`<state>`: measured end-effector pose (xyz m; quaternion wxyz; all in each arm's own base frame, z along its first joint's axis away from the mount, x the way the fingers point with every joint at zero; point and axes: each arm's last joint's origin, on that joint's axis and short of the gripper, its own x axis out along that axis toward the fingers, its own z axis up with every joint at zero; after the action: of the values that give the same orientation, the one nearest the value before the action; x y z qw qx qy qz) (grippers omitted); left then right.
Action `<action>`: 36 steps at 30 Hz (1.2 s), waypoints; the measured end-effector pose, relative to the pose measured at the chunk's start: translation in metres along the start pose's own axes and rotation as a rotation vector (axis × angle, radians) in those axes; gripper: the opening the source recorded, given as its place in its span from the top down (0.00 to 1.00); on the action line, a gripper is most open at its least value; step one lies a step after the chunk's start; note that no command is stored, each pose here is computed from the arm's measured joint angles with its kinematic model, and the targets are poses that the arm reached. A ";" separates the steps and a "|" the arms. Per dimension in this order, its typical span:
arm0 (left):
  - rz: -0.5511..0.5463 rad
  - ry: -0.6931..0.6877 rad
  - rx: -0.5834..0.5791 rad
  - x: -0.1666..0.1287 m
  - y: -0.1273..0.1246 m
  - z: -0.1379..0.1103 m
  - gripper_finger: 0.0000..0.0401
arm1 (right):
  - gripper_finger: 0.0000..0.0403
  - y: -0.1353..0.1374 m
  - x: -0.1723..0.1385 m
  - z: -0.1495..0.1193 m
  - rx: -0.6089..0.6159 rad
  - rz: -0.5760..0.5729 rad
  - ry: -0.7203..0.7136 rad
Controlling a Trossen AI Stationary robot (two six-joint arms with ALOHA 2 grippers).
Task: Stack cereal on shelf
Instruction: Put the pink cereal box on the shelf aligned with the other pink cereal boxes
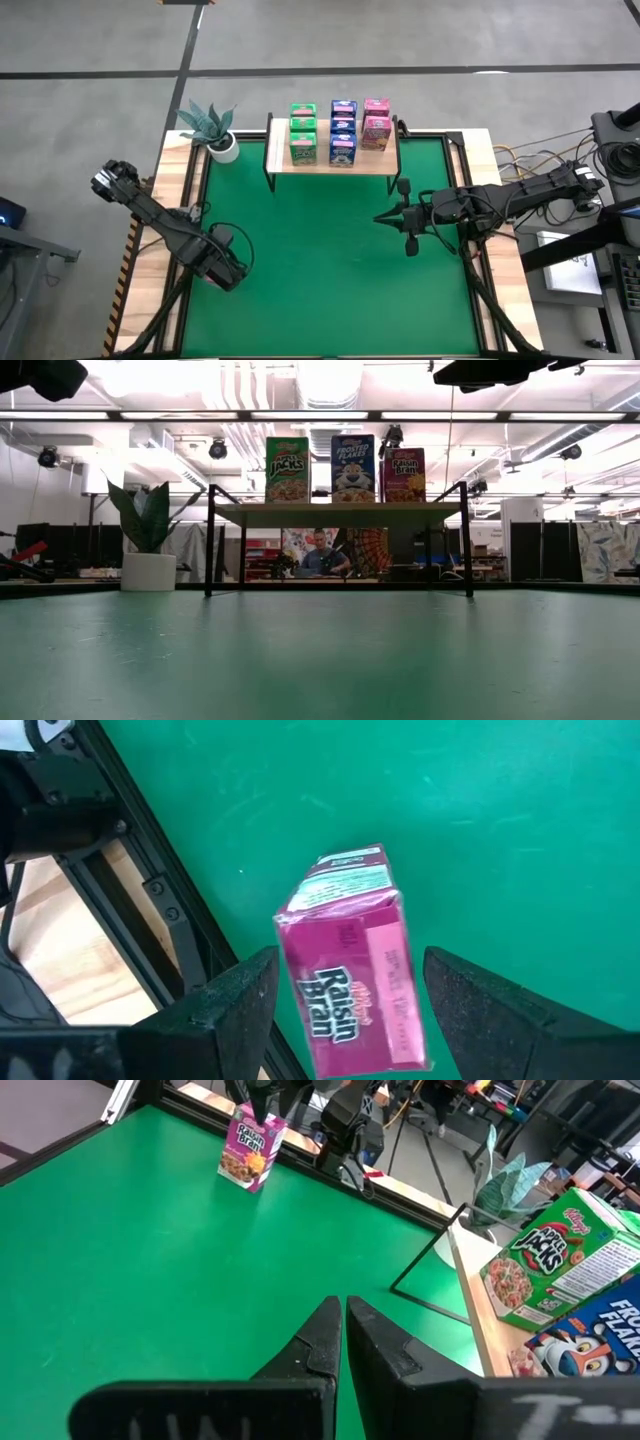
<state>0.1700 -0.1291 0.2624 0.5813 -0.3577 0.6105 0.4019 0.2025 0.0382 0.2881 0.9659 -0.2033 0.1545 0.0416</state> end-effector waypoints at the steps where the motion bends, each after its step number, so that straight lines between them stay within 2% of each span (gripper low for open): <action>1: -0.001 0.000 0.000 0.000 0.000 0.000 0.42 | 0.98 0.000 0.000 0.000 0.000 0.000 0.000; 14: 0.019 0.000 -0.001 0.013 0.001 0.000 0.42 | 0.98 0.000 0.000 0.000 0.011 0.000 0.002; 30: 0.012 0.003 -0.005 0.013 0.001 0.000 0.43 | 0.98 0.000 0.000 -0.001 0.009 0.002 0.008; 36: 0.008 0.004 -0.005 0.013 0.000 0.000 0.52 | 0.98 0.001 0.000 -0.002 0.007 0.006 0.020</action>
<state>0.1689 -0.1285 0.2496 0.5772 -0.3576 0.6122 0.4051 0.2019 0.0379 0.2862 0.9649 -0.2000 0.1648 0.0420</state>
